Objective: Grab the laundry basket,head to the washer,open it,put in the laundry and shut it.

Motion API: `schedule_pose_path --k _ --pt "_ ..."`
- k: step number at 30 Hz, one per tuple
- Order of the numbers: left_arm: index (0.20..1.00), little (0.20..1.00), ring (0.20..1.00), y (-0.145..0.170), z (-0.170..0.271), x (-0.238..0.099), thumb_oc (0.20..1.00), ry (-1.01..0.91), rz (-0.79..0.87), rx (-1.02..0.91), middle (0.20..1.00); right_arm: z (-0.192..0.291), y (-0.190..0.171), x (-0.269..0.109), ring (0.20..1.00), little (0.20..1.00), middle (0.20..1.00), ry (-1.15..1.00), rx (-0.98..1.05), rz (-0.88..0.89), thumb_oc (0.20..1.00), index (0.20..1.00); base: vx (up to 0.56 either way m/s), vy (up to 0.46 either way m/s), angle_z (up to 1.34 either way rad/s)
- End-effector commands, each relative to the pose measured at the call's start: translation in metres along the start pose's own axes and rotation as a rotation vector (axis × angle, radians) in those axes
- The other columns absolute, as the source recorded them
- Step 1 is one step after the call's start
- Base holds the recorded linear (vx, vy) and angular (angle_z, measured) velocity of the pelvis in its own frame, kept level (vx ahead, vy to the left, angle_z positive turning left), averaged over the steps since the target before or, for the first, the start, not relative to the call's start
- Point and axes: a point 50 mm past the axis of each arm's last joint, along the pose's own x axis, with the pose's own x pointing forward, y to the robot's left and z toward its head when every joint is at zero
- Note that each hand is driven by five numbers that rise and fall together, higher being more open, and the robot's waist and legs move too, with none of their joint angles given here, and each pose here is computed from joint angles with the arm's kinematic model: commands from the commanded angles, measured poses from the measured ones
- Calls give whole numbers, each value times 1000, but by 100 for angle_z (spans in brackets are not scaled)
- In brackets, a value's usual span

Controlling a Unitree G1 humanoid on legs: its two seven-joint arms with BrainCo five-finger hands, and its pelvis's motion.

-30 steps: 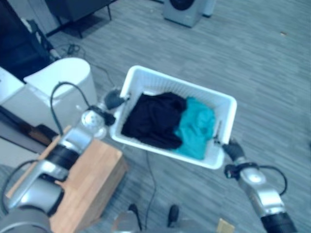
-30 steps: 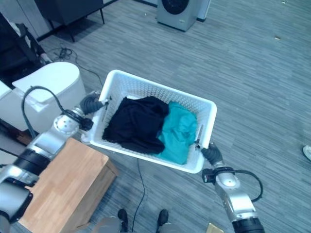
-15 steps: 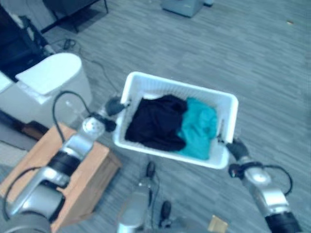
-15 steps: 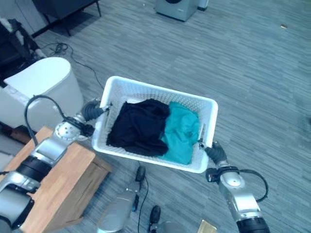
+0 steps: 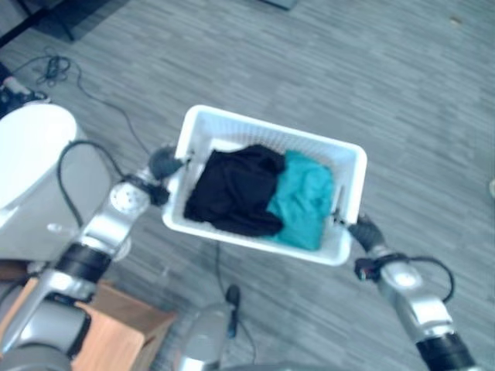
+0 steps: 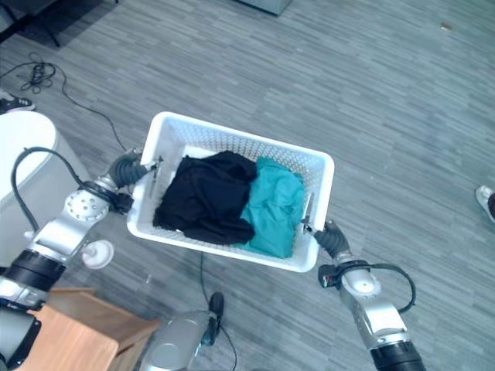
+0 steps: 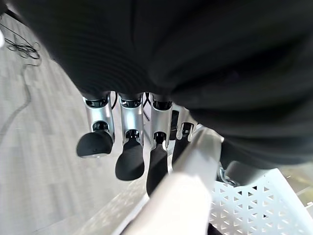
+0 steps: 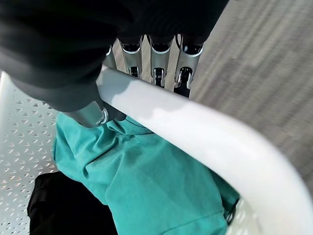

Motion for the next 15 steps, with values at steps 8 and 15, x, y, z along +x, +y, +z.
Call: schedule_pose_path --k 8,15 --pt "200 200 200 36 24 5 200 -104 170 56 200 32 -27 -7 200 200 200 -197 4 -71 200 200 432 52 32" --pt "200 200 200 19 24 15 200 -104 137 50 200 32 -49 -11 200 200 200 -166 -26 -122 200 200 819 -190 111"
